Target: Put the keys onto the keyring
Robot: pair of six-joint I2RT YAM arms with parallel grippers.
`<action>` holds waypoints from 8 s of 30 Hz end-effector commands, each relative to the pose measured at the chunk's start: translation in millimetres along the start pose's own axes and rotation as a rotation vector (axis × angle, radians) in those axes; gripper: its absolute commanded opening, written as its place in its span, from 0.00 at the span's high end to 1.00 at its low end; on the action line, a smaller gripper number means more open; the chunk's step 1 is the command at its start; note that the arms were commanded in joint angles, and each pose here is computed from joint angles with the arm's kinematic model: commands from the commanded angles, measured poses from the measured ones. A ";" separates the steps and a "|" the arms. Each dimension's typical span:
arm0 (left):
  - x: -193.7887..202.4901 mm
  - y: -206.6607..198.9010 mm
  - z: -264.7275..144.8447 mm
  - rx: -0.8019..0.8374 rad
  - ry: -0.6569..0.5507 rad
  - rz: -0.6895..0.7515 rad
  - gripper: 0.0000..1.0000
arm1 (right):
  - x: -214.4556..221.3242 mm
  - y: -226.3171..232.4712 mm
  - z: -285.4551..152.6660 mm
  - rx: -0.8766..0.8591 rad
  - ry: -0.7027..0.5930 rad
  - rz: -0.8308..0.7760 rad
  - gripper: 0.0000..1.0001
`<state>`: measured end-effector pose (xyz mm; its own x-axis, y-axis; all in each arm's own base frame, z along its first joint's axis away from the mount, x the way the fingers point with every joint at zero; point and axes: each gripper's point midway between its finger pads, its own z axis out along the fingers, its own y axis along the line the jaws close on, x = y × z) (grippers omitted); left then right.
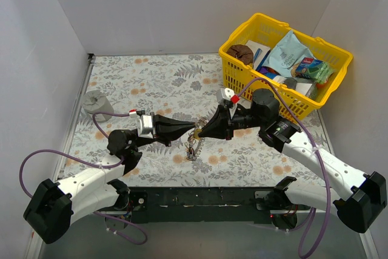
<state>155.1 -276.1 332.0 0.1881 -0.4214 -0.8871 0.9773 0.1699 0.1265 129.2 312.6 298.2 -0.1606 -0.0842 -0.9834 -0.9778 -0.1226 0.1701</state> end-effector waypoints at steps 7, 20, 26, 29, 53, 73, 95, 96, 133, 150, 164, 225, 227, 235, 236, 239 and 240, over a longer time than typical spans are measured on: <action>-21.4 -0.7 4.3 0.005 -0.054 0.063 1.00 | 3.2 -2.4 1.4 0.010 0.003 -0.010 0.99; -25.9 -2.8 5.6 0.017 -0.063 0.065 1.00 | 28.9 -9.4 10.4 0.012 0.094 0.015 0.99; -27.2 -3.3 6.7 0.023 -0.065 0.062 1.00 | 38.4 -12.7 16.6 0.030 0.144 0.023 0.99; -24.8 -2.9 6.3 0.021 -0.055 0.062 1.00 | 30.8 -14.3 12.2 0.067 0.131 -0.015 0.88; -20.9 -10.5 2.9 0.052 -0.024 0.062 1.00 | -37.4 8.1 -5.6 0.111 -0.090 -0.201 0.56; -23.3 -14.1 2.2 0.067 -0.036 0.063 1.00 | -26.3 1.0 6.6 0.072 -0.077 -0.138 0.68; -16.4 -16.6 1.3 0.083 -0.014 0.044 1.00 | -30.1 2.6 8.4 0.065 -0.116 -0.119 0.99; -17.0 -17.1 1.4 0.086 -0.014 0.047 1.00 | -28.9 1.8 8.2 0.068 -0.115 -0.115 0.99; 62.8 7.4 2.1 0.184 0.617 -0.088 0.64 | 30.6 -55.3 -17.6 0.288 0.432 -0.090 0.99; 92.6 12.3 4.6 0.149 0.695 -0.064 0.75 | 32.7 -57.0 -15.0 0.295 0.401 -0.095 0.99; 83.9 23.3 4.0 0.065 0.649 0.004 0.75 | 29.1 -52.2 -14.9 0.286 0.375 -0.099 0.99; 2.8 -6.1 21.6 0.086 0.119 0.098 1.00 | -0.6 -20.1 -35.4 0.300 0.155 -0.225 0.36; 3.4 -6.3 21.5 0.085 0.120 0.091 1.00 | -2.7 -20.0 -35.1 0.300 0.146 -0.234 0.36; 3.4 -6.2 22.8 0.092 0.117 0.097 1.00 | -7.8 -14.6 -31.0 0.265 0.118 -0.237 0.54; 3.5 -6.6 22.6 0.094 0.116 0.096 1.00 | -7.4 -13.8 -30.4 0.261 0.117 -0.235 0.58; 1.3 -5.4 22.4 0.084 0.109 0.107 1.00 | -7.1 -12.5 -29.9 0.252 0.111 -0.235 0.77; 1.0 -5.0 22.2 0.081 0.107 0.109 1.00 | -5.8 -13.2 -29.8 0.253 0.112 -0.235 0.81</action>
<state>156.3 -302.3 322.6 0.2266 -0.2550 -0.9400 0.9726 0.1099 0.2047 150.4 283.3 293.5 0.0460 -0.2408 -0.9695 -0.9906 0.1139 -0.0753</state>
